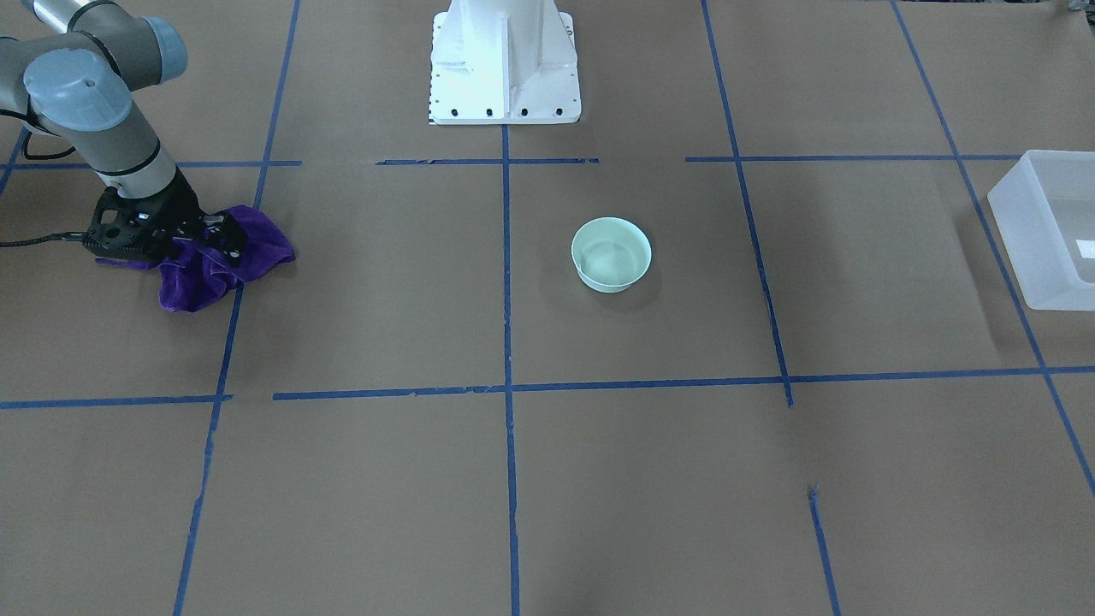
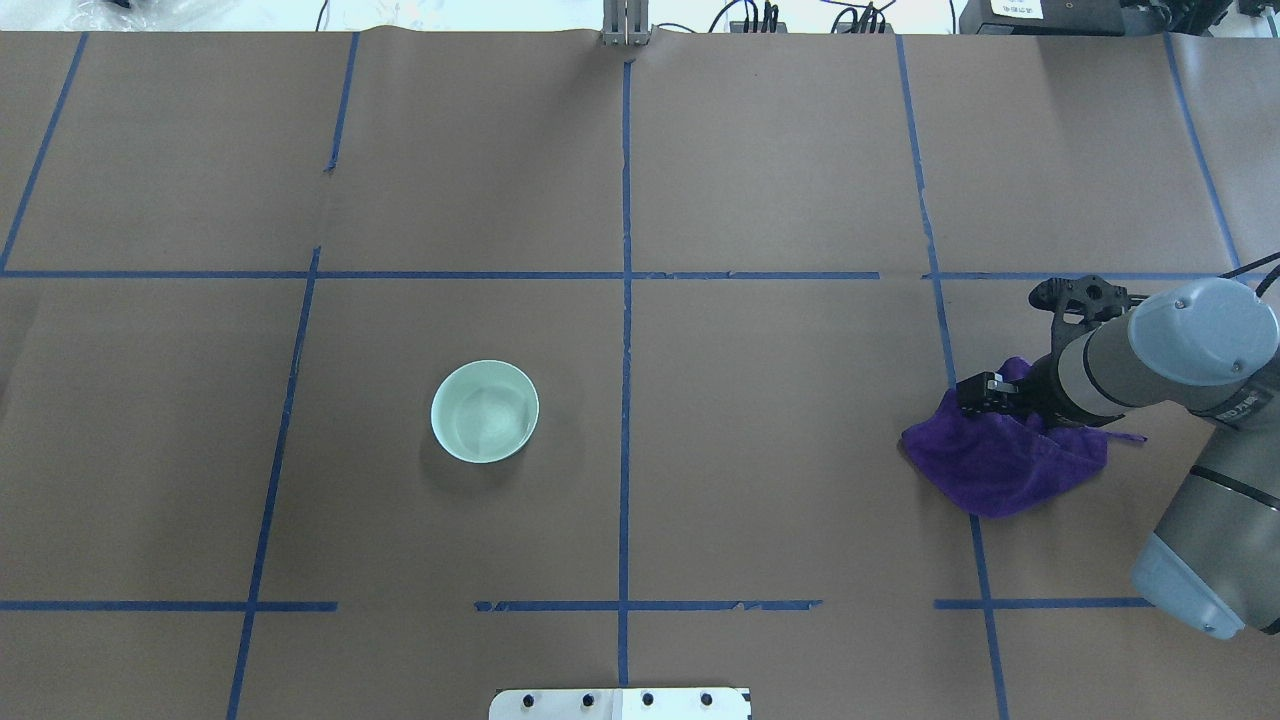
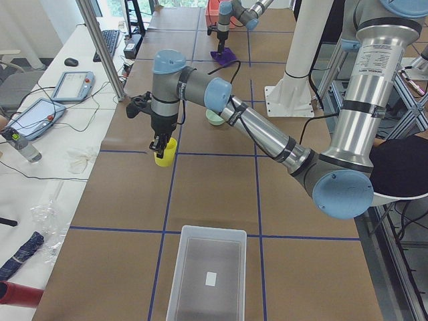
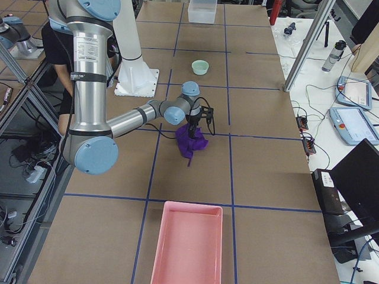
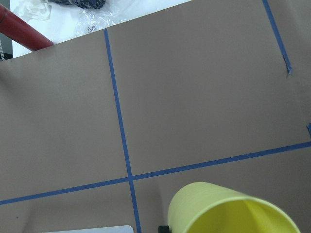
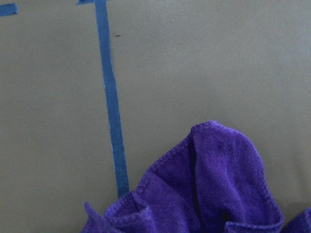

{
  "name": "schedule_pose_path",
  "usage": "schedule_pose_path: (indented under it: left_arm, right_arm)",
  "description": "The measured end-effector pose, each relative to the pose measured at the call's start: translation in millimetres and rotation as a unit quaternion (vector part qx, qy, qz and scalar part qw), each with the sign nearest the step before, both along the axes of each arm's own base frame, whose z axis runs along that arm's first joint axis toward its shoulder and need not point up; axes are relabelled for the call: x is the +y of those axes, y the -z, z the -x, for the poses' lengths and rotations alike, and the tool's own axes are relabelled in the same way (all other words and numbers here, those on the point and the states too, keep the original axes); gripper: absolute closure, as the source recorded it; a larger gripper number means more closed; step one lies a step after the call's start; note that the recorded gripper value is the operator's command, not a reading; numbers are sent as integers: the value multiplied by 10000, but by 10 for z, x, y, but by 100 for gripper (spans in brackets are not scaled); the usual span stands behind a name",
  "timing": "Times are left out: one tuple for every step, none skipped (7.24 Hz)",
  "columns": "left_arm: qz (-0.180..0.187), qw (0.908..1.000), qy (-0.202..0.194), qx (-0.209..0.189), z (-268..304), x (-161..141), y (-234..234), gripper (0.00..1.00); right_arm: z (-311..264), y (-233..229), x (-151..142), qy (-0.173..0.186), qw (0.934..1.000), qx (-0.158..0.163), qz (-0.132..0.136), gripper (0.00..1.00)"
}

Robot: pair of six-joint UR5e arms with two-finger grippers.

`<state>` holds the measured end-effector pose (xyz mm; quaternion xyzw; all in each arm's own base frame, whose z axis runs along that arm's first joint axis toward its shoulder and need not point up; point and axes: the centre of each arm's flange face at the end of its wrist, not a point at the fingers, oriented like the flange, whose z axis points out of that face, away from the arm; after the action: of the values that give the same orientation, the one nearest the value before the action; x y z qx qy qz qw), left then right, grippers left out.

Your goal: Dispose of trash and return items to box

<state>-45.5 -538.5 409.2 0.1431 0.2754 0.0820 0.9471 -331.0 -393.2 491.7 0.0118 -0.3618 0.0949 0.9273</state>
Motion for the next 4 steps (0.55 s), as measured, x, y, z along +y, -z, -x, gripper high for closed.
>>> schedule_pose_path:
  left_arm:
    - [-21, 9999, -113, -98, 154, -51, -140, 100]
    - [-36, 9998, -153, -159, 259, -70, -217, 100]
    - [-60, 9995, -176, -261, 346, -69, -270, 100]
    - [-72, 9990, -177, -395, 427, -63, -318, 100]
  right_arm:
    - [10, -54, -6, 0, 10000, 42, 31, 26]
    - [17, -71, -5, 8, 10000, 48, 57, 83]
    - [20, -71, 2, 25, 10000, 41, 87, 100]
    - [19, -65, 7, 40, 9999, 37, 110, 100]
